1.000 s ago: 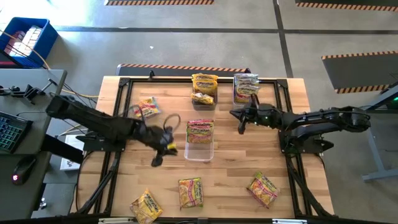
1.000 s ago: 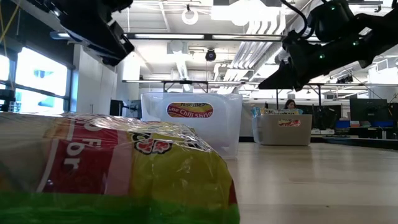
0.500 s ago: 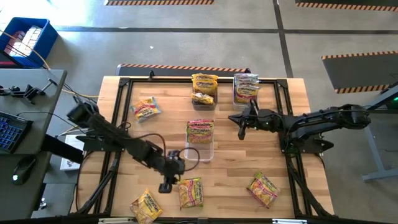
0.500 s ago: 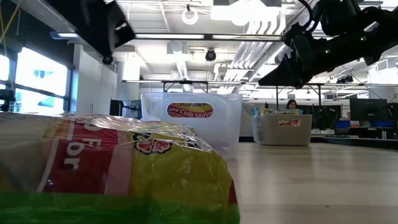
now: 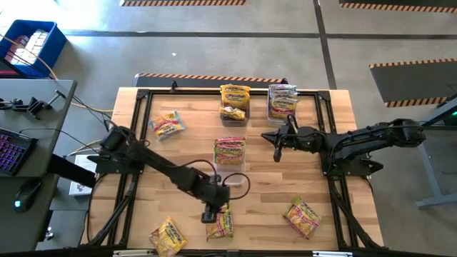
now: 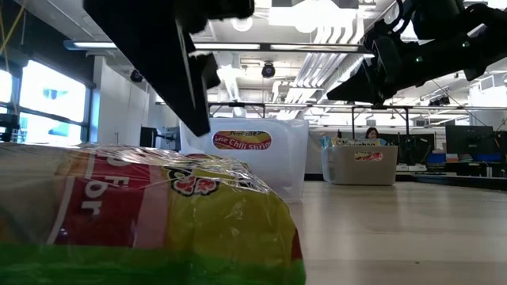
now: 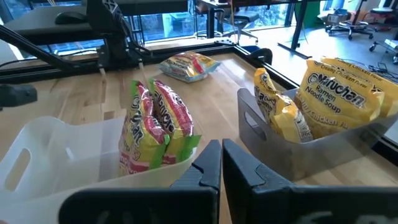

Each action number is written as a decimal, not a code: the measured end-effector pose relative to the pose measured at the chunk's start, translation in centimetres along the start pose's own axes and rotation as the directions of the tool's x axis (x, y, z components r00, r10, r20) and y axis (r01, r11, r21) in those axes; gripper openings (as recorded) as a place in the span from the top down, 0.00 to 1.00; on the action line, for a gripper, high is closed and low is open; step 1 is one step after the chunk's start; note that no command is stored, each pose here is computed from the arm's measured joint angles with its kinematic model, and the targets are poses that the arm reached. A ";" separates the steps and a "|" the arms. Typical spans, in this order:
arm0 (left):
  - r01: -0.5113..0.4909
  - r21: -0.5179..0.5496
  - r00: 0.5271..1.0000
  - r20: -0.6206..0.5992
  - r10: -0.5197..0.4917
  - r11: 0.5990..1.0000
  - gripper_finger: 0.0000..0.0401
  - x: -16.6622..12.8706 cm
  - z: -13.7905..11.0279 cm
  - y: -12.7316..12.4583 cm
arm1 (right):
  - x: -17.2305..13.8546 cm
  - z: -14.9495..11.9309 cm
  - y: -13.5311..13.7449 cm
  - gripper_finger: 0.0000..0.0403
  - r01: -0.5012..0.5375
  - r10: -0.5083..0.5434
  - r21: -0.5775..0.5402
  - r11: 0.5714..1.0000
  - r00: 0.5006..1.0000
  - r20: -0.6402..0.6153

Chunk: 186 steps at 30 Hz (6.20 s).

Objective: Sort Maruchan noodles
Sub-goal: Put the green noodle pack into the transparent bin

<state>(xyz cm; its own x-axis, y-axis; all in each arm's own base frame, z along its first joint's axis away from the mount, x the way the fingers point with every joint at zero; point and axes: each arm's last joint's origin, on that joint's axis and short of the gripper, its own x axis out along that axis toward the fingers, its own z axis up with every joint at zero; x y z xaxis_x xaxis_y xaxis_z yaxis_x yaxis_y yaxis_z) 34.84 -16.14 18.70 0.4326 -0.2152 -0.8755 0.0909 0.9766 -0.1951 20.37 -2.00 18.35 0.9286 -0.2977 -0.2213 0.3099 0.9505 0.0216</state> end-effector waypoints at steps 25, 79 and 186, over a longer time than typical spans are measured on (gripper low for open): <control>0.099 -0.032 0.994 -0.039 -0.100 0.995 0.68 2.7 0.8 2.4 | 0.0 0.1 0.0 1.00 0.000 0.000 -0.013 1.000 1.000 0.008; 0.010 -0.332 1.000 0.028 -0.001 0.943 0.60 1.3 -5.4 -6.8 | 0.0 0.1 0.2 1.00 -0.057 0.057 0.086 0.995 0.998 0.005; 0.305 -0.367 0.895 0.427 -0.133 0.879 0.60 3.0 -9.1 -3.0 | 6.8 -3.8 29.3 1.00 -0.455 0.363 -0.307 0.836 0.878 -0.312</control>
<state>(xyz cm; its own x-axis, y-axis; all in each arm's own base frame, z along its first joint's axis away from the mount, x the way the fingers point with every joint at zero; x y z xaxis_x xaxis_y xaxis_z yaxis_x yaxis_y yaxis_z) 27.69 -19.72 12.65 0.7576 -0.3199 -0.5689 -0.1170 0.7910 -0.6005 34.98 24.22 13.81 0.8640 0.1118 -0.4909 -0.2263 0.9572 -0.1804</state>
